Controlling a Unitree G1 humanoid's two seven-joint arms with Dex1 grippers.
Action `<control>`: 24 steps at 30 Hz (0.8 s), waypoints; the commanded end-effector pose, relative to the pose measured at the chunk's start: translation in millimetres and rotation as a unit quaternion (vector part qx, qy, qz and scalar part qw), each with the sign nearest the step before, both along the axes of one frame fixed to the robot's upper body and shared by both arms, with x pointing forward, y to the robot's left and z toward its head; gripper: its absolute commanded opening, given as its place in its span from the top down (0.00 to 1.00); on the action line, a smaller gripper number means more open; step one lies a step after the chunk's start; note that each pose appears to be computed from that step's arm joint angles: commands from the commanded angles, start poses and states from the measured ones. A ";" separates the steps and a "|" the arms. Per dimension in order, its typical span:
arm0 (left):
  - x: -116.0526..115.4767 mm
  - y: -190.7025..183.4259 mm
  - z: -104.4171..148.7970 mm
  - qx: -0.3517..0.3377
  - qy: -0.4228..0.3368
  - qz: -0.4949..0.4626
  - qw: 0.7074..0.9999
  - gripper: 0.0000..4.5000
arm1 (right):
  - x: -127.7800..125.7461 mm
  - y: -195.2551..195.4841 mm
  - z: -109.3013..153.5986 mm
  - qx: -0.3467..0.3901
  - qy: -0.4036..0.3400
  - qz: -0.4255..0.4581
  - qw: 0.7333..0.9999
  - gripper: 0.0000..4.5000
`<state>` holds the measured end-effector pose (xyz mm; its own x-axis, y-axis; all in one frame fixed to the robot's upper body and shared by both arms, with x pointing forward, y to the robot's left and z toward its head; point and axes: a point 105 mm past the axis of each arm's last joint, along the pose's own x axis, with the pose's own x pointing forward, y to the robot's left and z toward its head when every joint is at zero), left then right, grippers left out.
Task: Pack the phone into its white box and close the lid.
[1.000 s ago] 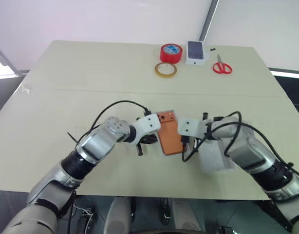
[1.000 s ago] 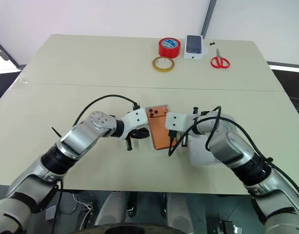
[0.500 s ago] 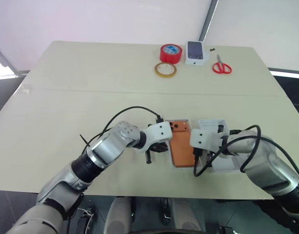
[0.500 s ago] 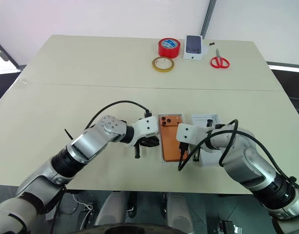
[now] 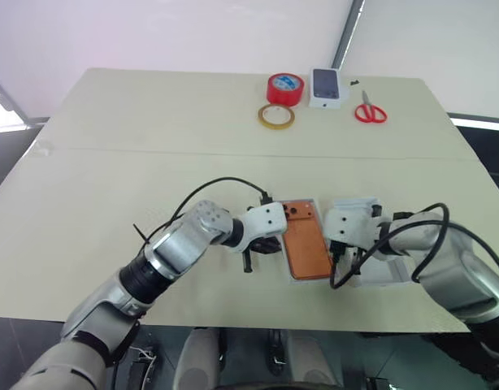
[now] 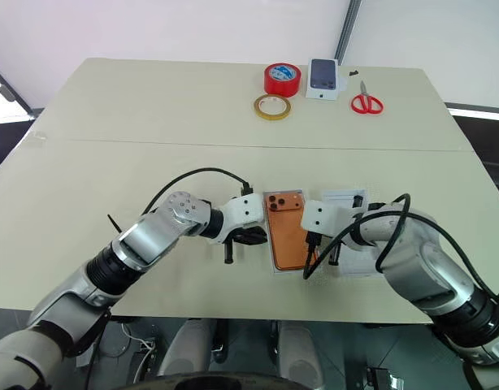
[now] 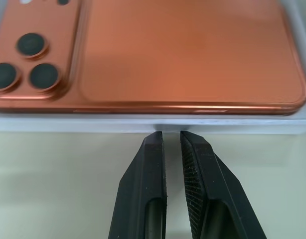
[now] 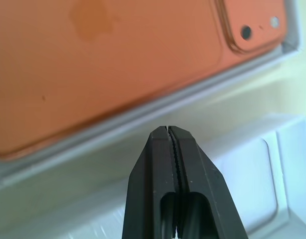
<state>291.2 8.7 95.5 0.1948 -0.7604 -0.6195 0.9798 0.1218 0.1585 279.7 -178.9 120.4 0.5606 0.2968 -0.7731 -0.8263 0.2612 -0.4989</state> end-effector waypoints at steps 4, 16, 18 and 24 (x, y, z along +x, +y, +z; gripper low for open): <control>9.6 4.2 6.2 -0.014 -0.020 0.019 1.000 0.86 | 2.0 -3.3 23.0 0.004 -0.028 0.011 1.000 1.00; 28.6 -1.9 2.4 -0.037 -0.026 0.078 0.996 0.86 | 13.9 -22.2 45.6 0.063 -0.028 -0.066 0.995 1.00; 32.7 -3.1 2.9 -0.041 -0.030 0.091 0.995 0.86 | 13.1 -22.4 44.4 0.074 -0.019 -0.076 0.994 1.00; 38.1 6.6 21.5 -0.066 -0.062 0.097 0.991 0.86 | 10.6 -25.9 37.1 0.105 0.014 -0.126 0.986 1.00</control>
<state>322.1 8.8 97.6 0.3587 -0.7611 -0.5404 0.9333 0.3019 0.1944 287.3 -200.9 144.6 0.5732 0.3168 -0.7557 -0.7736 0.5134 -0.3715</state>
